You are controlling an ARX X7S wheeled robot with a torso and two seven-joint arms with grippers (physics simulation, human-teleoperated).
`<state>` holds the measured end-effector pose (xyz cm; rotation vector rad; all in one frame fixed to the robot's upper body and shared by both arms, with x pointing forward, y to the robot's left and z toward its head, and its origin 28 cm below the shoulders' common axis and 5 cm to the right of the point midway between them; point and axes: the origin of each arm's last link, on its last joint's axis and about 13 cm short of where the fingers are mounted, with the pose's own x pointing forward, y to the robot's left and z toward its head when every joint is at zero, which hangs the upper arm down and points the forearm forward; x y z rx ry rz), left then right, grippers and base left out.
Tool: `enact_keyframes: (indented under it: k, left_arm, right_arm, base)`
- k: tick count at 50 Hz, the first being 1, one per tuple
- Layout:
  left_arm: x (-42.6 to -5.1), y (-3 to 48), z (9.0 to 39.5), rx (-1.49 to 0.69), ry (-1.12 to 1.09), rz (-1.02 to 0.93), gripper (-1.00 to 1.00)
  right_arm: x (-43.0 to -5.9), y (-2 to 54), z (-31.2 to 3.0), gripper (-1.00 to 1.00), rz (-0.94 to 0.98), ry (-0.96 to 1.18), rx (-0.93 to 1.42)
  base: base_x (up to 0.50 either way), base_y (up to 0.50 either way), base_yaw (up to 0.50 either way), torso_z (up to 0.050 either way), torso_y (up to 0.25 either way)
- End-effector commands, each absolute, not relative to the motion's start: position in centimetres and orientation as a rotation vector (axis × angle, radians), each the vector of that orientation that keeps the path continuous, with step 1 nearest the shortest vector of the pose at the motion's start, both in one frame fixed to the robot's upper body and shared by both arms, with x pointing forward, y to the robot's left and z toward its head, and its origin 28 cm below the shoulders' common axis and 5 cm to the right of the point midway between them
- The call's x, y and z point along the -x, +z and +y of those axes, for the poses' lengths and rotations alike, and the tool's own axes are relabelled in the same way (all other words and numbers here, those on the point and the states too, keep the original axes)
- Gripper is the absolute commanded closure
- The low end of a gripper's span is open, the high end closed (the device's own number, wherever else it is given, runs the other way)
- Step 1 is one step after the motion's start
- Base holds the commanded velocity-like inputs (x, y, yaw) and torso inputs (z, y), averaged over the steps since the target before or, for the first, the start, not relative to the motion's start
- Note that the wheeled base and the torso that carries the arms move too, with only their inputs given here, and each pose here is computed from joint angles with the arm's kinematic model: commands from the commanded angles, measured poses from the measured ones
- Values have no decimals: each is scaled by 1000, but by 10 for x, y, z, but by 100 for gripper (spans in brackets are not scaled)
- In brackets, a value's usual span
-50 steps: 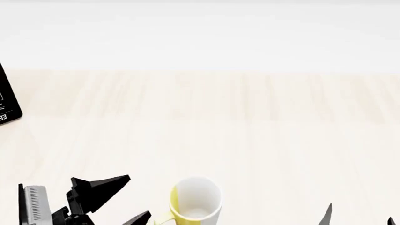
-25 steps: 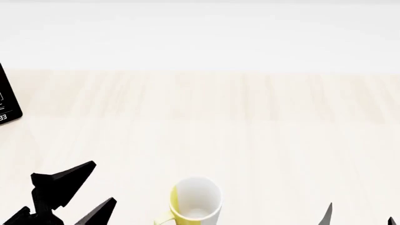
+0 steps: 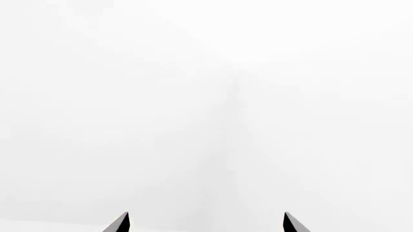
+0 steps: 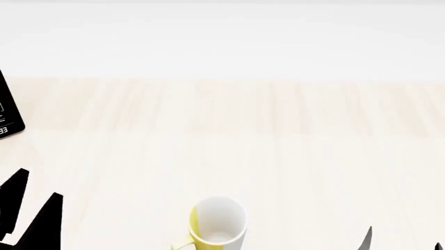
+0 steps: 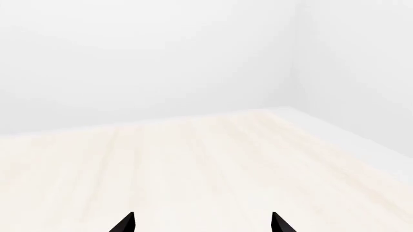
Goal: Put the yellow and white mug to the front of the white mug.
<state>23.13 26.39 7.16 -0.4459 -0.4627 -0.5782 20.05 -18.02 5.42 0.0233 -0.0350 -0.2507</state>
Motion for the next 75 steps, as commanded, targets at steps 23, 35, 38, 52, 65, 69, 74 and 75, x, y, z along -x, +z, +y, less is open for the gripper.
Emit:
enact_keyframes:
  k: [23, 35, 38, 52, 65, 69, 74, 75]
  left_arm:
    - [-135, 129, 251, 341, -177, -997, -100]
    - [-118, 131, 247, 288, -118, -1090, -100]
    - [-112, 135, 246, 265, -98, -1117, -100]
    - [-112, 134, 249, 288, -87, -1112, -100]
    - [-115, 137, 252, 301, -32, -1113, -100]
    - [-115, 136, 252, 304, -20, -1110, -100]
    - [-114, 138, 253, 305, 5, -1113, -100]
    - [-114, 138, 253, 298, 16, -1110, -100]
  right_arm:
    - [-194, 60, -180, -100, -60, -251, -26]
    - [-193, 61, -180, -100, -65, -251, -26]
    - [-192, 62, -180, -100, -66, -249, -26]
    - [-177, 74, -178, -100, -121, -232, -10]
    - [-107, 119, -175, -100, -378, -232, 19]
    - [-95, 123, -175, -100, -415, -237, 36]
    - [-92, 124, -175, -100, -426, -242, 38]
    - [-92, 124, -175, -100, -427, -242, 38]
  base:
    - [0, 0, 0, 0, 0]
    - [0, 0, 0, 0, 0]
    - [0, 0, 0, 0, 0]
    - [0, 0, 0, 0, 0]
    - [0, 0, 0, 0, 0]
    - [0, 0, 0, 0, 0]
    - [0, 0, 0, 0, 0]
    - [0, 0, 0, 0, 0]
